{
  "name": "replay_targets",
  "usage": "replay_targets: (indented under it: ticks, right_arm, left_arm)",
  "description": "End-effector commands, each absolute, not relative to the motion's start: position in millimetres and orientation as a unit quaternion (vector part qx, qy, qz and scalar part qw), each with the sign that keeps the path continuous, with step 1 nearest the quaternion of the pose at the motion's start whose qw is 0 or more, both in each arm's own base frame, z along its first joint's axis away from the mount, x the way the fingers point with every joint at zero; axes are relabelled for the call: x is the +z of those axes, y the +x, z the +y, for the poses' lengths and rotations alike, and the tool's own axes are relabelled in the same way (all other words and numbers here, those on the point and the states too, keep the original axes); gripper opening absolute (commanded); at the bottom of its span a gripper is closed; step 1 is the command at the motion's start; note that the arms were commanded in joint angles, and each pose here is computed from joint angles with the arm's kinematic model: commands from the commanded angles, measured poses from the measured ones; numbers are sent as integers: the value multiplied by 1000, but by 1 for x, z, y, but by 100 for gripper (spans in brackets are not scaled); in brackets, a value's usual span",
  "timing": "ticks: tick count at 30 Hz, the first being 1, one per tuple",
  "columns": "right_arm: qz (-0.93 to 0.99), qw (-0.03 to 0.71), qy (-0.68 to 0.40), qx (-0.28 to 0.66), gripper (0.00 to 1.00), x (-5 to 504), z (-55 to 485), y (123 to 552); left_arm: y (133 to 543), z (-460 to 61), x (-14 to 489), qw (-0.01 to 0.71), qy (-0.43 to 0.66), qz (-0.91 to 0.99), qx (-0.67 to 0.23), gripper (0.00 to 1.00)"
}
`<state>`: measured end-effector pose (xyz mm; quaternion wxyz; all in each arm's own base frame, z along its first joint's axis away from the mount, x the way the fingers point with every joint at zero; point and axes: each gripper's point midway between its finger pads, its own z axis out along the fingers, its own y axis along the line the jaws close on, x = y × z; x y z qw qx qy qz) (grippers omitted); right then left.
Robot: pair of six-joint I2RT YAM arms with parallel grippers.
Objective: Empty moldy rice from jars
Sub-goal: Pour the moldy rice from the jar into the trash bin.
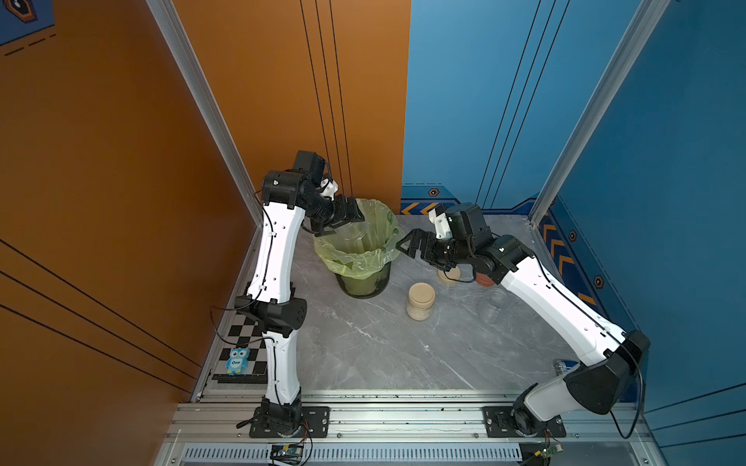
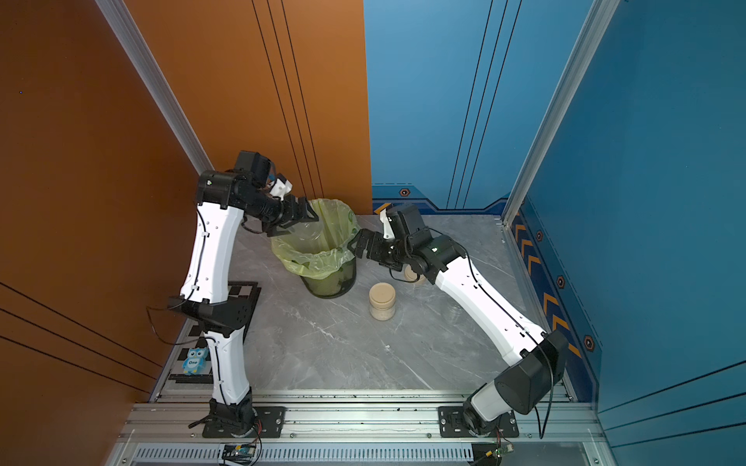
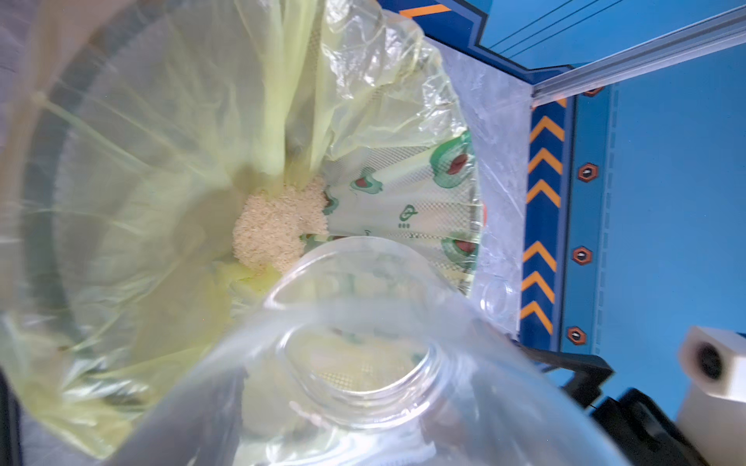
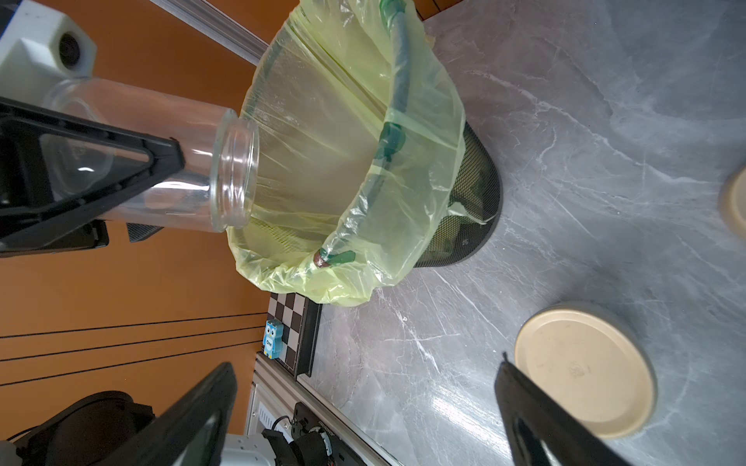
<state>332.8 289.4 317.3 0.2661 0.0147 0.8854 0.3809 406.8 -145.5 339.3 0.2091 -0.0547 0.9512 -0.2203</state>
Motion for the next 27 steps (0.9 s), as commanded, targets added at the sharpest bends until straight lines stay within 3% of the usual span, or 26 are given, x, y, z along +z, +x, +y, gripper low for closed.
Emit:
replay_targets:
  ticks: [1,3,5,27]
  right_arm:
    - [880,275,15,386,100,322,291,333]
    - [881,272,16,386,100,320,291,332]
    - [881,271,17,387,100,320,291,332]
    - [884,263,23,385,100,313,293,338]
  left_arm:
    - [405,-114,372,326,-18,944,-51,0]
    - [405,-103,405,411,18,903,122,0]
    - [411,-115,423,453,53,865,210,0]
    - [405,-149,428,457,83,885,31,0]
